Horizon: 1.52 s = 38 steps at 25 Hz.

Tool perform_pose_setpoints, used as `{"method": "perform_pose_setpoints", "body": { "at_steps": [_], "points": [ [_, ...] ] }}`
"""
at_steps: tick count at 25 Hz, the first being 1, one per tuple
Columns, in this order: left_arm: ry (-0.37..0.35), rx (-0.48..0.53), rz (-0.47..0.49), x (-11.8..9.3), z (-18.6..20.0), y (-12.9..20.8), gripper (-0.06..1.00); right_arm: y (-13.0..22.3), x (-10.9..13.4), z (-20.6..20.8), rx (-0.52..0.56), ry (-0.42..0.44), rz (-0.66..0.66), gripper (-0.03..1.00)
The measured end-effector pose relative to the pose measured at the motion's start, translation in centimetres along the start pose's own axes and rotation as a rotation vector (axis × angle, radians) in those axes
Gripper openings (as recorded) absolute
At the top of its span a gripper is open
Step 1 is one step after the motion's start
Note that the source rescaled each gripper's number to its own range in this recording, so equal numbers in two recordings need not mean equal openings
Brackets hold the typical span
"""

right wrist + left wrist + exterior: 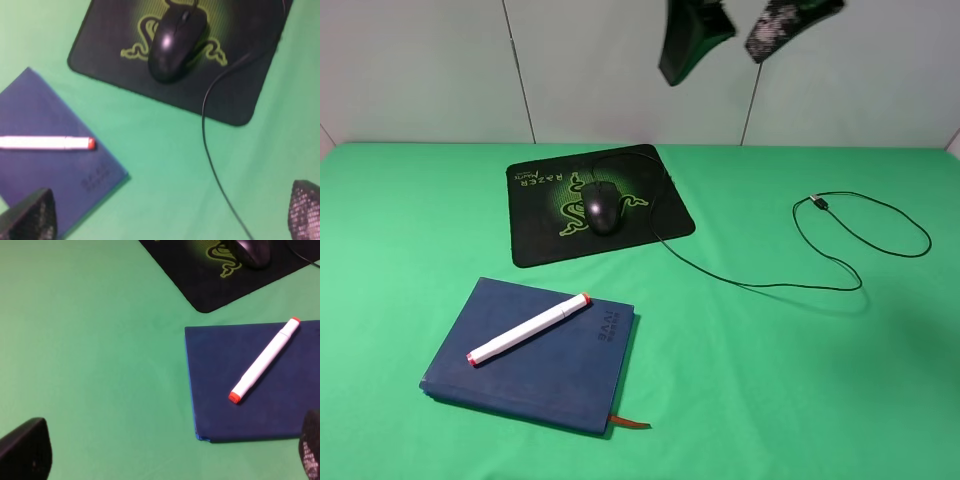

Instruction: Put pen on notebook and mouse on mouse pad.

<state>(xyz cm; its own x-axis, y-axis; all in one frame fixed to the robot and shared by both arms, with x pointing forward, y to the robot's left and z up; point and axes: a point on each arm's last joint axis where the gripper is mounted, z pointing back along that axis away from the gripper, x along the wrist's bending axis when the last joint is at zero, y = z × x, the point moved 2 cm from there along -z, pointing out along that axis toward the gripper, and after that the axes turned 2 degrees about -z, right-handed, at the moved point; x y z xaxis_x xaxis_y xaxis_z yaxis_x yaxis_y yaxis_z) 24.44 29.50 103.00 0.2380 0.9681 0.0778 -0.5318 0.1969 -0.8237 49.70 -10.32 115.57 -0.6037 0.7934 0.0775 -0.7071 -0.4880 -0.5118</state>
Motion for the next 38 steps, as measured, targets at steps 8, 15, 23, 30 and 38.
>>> {"method": "perform_pose_setpoints", "body": {
  "at_steps": [8,15,23,30,38],
  "points": [
    [0.0,0.0,0.0,0.0,0.0,0.0,1.0,7.2,0.3,4.4,-0.018,0.0,-0.006,1.0],
    [0.0,0.0,0.0,0.0,0.0,0.0,1.0,14.6,0.3,5.2,0.01,0.0,-0.008,1.0],
    [0.0,0.0,0.0,0.0,0.0,0.0,1.0,21.8,-0.2,6.1,-0.052,0.023,-0.04,1.0],
    [0.0,0.0,0.0,0.0,0.0,0.0,1.0,26.2,-1.6,7.2,-0.222,0.172,-0.222,1.0],
    [0.0,0.0,0.0,0.0,0.0,0.0,1.0,29.0,-1.6,7.9,-0.475,0.344,-0.34,1.0]
  ]
}}
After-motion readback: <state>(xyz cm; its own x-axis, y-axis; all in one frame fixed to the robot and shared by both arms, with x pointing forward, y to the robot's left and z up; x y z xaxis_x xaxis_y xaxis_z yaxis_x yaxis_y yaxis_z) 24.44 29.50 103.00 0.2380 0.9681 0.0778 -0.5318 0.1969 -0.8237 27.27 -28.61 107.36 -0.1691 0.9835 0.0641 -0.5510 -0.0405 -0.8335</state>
